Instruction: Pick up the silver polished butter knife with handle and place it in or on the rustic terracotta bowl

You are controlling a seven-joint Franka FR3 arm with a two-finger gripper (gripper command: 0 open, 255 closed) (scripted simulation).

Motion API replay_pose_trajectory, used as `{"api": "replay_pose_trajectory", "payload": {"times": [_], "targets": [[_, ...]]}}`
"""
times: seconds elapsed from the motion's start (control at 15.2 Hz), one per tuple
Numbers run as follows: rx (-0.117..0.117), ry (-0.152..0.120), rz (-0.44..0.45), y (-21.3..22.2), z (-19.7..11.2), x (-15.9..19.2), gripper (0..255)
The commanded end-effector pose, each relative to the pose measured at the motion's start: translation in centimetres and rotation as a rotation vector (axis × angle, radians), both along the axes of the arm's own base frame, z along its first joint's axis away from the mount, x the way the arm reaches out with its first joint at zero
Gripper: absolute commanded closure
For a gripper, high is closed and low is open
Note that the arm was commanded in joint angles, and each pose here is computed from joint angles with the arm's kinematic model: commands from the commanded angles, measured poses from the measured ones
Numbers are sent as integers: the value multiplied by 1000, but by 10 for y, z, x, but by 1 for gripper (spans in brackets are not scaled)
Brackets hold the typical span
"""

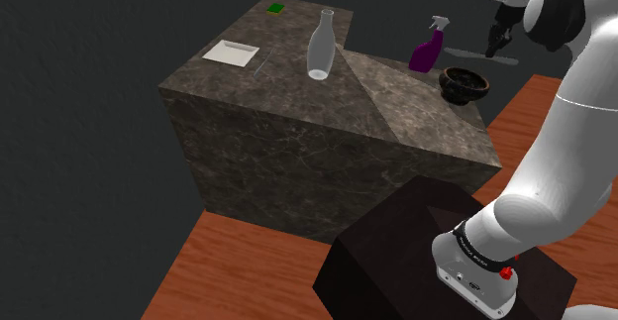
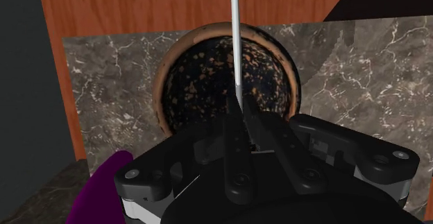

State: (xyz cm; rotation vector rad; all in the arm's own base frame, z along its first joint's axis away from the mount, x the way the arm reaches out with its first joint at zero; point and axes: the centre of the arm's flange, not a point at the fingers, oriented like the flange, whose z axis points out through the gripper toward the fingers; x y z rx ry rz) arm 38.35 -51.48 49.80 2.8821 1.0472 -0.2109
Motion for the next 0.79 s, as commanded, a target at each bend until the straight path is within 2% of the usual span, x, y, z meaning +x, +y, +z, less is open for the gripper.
{"api": "replay_pose_trajectory", "payload": {"times": [0.0,0.73], "targets": [[0,0,0,-1,-12,0,255],[0,0,0,-1,-70,0,255]]}}
